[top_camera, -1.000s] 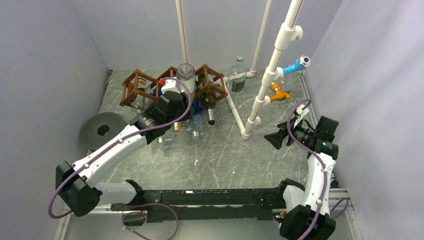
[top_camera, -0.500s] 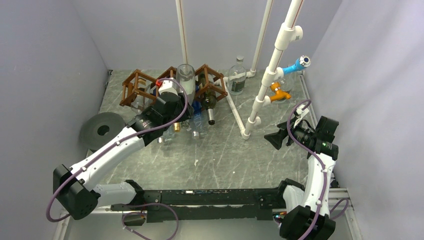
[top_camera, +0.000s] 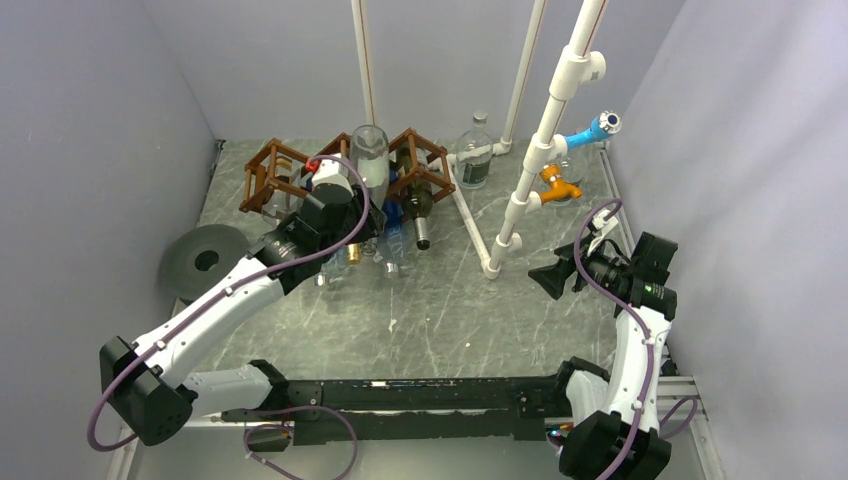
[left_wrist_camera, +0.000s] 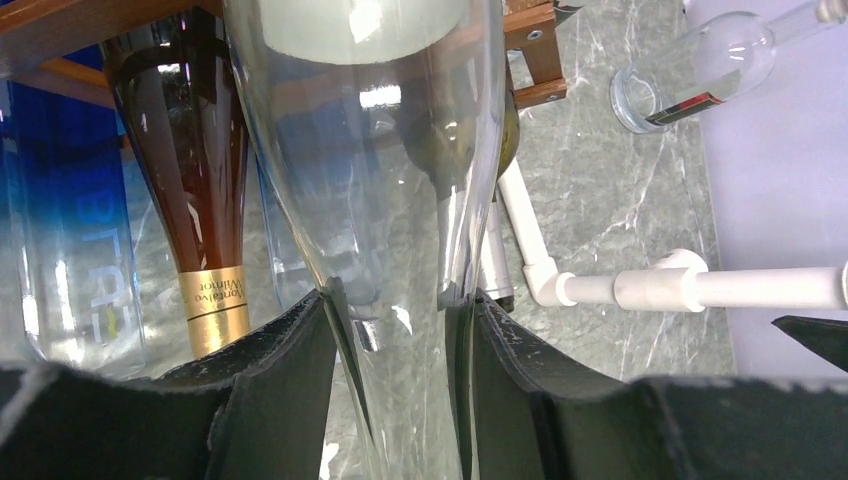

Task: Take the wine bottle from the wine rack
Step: Pick up the wine bottle from the wine rack.

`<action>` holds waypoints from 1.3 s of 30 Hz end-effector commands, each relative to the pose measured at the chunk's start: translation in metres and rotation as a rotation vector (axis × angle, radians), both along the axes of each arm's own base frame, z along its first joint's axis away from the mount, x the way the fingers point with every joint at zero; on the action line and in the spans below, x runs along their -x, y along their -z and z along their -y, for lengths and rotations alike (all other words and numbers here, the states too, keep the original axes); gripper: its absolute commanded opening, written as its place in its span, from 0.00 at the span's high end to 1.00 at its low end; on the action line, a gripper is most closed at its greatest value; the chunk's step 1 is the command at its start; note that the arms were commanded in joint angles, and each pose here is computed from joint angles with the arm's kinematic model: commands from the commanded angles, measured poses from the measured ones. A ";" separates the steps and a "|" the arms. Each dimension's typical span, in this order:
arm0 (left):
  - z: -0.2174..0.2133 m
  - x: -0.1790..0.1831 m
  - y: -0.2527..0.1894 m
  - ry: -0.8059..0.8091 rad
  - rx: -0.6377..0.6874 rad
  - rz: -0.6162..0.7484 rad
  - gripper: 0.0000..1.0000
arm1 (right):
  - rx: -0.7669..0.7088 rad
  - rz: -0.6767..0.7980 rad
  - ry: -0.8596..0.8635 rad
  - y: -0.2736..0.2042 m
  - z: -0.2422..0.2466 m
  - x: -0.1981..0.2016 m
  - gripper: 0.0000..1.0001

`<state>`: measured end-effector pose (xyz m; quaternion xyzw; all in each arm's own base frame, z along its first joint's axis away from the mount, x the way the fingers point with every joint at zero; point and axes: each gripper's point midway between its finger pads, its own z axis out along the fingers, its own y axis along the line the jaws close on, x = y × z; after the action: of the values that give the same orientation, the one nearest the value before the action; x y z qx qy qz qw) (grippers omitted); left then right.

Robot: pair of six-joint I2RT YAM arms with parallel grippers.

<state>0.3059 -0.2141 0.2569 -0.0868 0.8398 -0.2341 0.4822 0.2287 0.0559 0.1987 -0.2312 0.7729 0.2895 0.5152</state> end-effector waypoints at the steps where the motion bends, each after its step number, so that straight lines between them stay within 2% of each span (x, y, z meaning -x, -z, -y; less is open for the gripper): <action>1: 0.005 -0.012 -0.108 -0.017 0.243 0.306 1.00 | 0.022 0.052 -0.022 -0.006 -0.001 -0.001 0.00; 39: 0.010 0.031 -0.125 0.127 0.371 0.296 1.00 | 0.025 0.057 -0.014 -0.006 0.000 -0.002 0.00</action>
<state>0.2754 -0.2225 0.2739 -0.0849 0.8236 -0.3187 0.4615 0.2287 0.0558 0.1987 -0.2314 0.7728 0.2886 0.5157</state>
